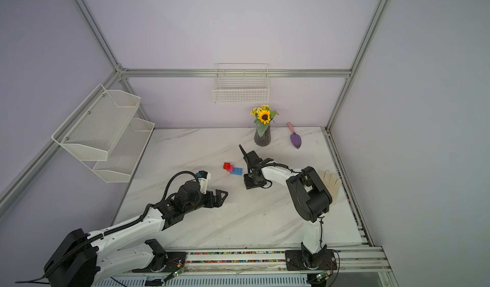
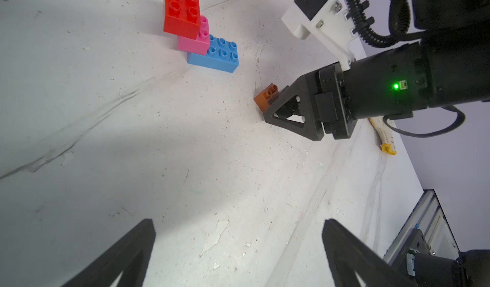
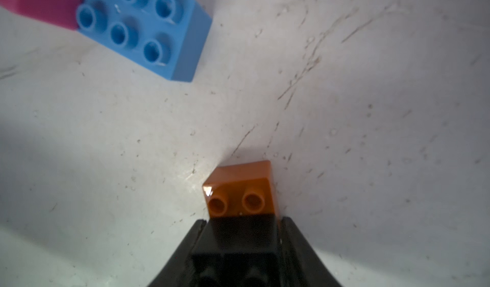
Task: Assemble the letter v with lego
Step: Pick up the lego brick from the center of the board.
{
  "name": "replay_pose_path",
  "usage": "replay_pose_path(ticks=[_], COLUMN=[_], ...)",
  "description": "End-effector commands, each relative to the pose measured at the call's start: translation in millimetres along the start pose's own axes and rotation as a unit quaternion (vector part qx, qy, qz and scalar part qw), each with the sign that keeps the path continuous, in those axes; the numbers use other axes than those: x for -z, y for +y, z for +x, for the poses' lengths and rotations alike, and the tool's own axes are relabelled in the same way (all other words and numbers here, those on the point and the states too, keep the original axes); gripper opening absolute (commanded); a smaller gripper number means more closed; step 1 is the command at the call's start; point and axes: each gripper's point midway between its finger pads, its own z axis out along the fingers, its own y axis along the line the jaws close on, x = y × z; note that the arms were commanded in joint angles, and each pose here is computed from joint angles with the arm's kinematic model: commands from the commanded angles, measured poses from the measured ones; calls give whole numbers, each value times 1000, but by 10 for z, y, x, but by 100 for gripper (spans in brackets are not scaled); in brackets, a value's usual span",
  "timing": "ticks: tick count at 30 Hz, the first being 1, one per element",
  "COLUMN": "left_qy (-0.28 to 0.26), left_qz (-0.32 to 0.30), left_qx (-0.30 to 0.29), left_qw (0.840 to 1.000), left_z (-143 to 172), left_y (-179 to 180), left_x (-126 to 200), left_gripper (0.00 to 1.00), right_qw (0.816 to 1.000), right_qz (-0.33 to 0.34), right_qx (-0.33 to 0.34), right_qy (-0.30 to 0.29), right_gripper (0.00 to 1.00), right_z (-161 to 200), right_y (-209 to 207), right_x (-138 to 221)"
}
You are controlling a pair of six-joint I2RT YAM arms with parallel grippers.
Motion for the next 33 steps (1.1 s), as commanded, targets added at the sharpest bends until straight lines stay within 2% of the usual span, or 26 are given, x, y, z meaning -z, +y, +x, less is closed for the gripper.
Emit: replay_pose_path(ticks=[1,8,14,20,33], left_qy=[-22,-13,-14,-15,-12], left_qz=[4,0,-15,-20,-24], left_qx=[7,14,23,33,50], left_qw=[1000,1000,1000,999,998], left_z=[-148,-113,-75,-48,12], left_y=[-50,-28,55,96,136], left_x=[33,-73,-123,-169,-224], left_gripper=[100,100,100,100,100], right_qw=[999,998,997,995,992], right_qz=[21,54,69,81,107], right_qx=[-18,26,45,50,45], right_qy=[47,29,8,21,43], right_gripper=[49,49,49,46,48], right_z=[458,580,524,642,863], right_y=[-187,-344,-288,-240,-261], right_x=[-391,-581,-515,-507,-352])
